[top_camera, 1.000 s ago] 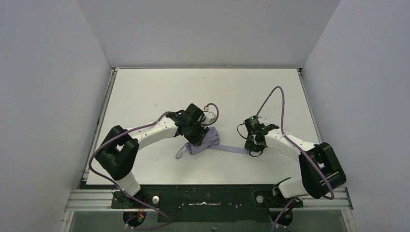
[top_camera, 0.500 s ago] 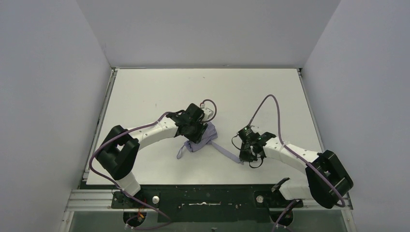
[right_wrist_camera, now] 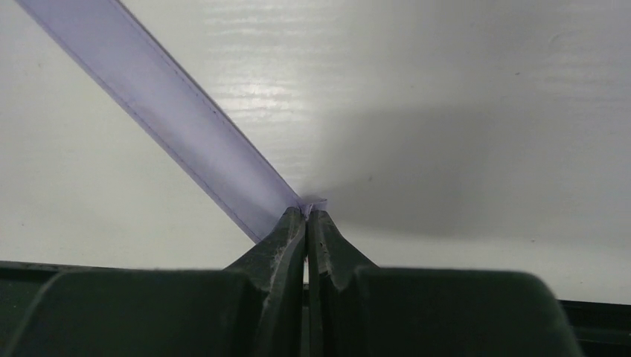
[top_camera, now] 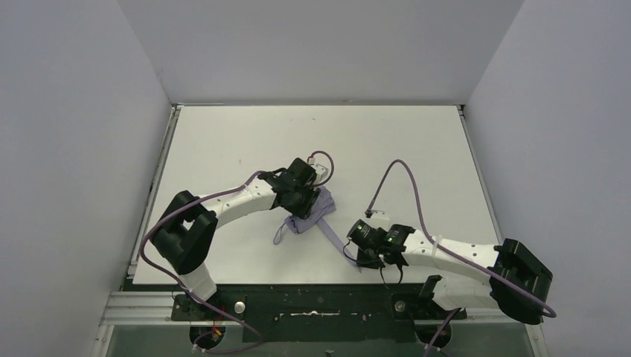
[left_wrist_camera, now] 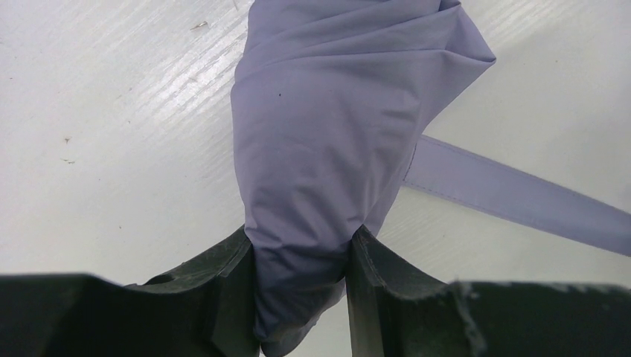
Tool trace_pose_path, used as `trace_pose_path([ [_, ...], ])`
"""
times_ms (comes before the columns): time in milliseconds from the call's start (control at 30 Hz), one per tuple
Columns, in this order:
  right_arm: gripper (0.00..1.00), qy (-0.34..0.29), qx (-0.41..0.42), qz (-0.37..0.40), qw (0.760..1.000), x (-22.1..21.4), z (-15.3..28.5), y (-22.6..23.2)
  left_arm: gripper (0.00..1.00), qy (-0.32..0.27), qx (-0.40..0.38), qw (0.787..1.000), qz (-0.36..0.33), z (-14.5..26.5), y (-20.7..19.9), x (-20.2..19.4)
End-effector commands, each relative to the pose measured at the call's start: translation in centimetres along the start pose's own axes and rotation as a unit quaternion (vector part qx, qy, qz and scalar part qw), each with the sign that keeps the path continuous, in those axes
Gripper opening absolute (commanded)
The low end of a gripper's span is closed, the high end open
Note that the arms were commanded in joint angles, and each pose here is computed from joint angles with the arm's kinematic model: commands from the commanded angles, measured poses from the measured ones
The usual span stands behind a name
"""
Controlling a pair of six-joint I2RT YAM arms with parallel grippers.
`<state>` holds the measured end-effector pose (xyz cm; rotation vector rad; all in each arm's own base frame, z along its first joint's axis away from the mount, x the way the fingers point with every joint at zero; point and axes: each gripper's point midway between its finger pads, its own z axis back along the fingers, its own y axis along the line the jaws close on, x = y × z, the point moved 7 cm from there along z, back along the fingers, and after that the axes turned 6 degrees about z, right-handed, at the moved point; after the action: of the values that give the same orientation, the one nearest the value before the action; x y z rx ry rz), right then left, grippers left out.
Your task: Put away the umbrella
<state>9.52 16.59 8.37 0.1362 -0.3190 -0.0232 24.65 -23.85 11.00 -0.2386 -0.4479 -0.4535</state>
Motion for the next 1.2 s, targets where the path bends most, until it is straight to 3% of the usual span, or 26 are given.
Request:
trace_pose_path([
  [0,0.00,0.029,-0.070,0.018,0.997,-2.9,-0.3,-1.7,0.03,-0.014,0.067,0.998,0.008,-0.2,2.1,1.3],
  [300,0.00,0.020,-0.085,0.037,0.996,-4.0,0.4,-2.1,0.03,-0.017,0.082,0.996,-0.009,0.1,2.8,1.4],
  [533,0.00,-0.003,-0.030,0.032,0.999,-3.4,0.2,-0.8,0.02,-0.029,0.086,0.994,-0.066,-1.0,0.9,-1.0],
  [867,0.01,0.000,-0.019,0.045,0.999,-3.5,0.6,-0.7,0.02,-0.026,0.085,0.986,-0.141,-2.2,-1.1,-3.3],
  [1167,0.25,-0.043,-0.017,0.051,0.998,-1.6,2.1,-0.5,0.02,-0.036,0.079,0.971,-0.222,-2.2,-3.1,-3.8],
])
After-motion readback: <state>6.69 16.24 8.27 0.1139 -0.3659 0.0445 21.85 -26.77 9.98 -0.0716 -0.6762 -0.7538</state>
